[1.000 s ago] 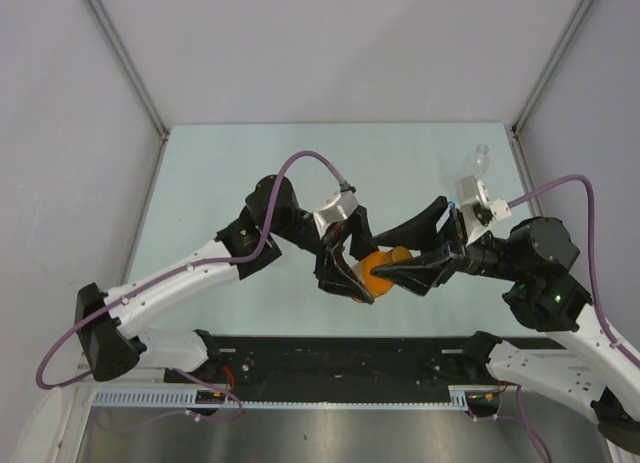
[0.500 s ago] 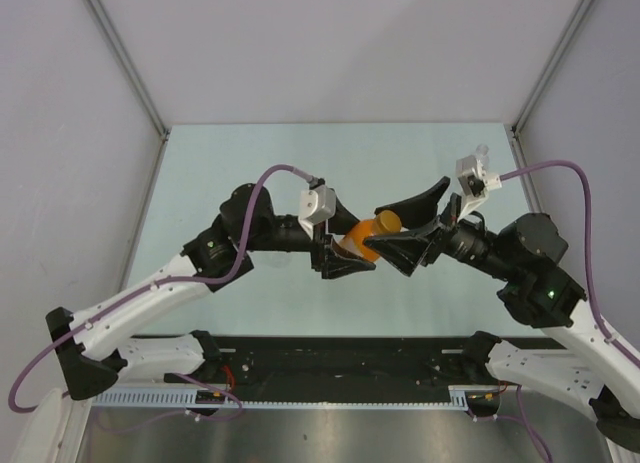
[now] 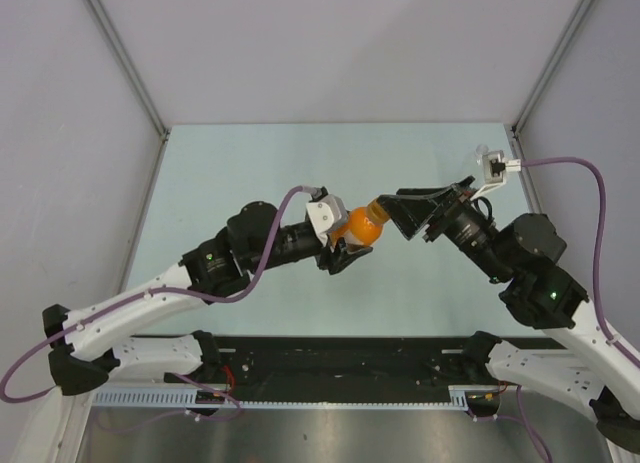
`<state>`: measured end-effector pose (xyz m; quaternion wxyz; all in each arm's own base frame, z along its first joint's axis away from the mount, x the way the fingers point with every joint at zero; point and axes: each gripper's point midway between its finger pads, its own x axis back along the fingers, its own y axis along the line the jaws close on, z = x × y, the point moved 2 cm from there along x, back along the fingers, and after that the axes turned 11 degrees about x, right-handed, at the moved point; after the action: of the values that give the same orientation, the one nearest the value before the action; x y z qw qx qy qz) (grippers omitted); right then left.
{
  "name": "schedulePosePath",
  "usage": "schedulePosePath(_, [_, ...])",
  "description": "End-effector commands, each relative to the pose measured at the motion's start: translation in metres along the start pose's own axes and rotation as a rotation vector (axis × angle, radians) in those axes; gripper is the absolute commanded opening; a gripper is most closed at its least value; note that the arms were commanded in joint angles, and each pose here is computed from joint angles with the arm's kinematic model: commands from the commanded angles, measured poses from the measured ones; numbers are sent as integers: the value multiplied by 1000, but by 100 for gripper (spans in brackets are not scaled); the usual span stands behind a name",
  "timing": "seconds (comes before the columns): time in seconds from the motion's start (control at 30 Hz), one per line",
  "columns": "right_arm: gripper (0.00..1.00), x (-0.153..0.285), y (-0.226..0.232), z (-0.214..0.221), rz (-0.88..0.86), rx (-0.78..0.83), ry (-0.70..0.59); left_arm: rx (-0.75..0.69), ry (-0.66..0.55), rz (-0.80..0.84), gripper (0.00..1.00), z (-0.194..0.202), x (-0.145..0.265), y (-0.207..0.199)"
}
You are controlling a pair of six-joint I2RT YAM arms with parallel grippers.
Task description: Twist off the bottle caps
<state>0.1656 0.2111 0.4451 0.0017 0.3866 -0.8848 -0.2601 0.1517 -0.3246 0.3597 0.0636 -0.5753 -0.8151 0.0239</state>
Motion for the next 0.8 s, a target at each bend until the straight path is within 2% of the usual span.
schedulePosePath(0.0, [84,-7,-20,-2,149,-85,-15,-78,-27,-221,1,-5,7,26])
schedulePosePath(0.17, [84,-13,-24,8,180,-110,16,-116,-19,-353,1,-2,8,39])
schedulePosePath(0.4, [82,-19,-24,17,202,-133,29,-176,3,-447,0,3,5,41])
schedulePosePath(0.63, [79,-27,-18,24,191,-135,40,-211,12,-492,0,6,0,41])
schedulePosePath(0.77, [73,-28,-19,25,200,-131,42,-215,1,-492,0,3,2,39])
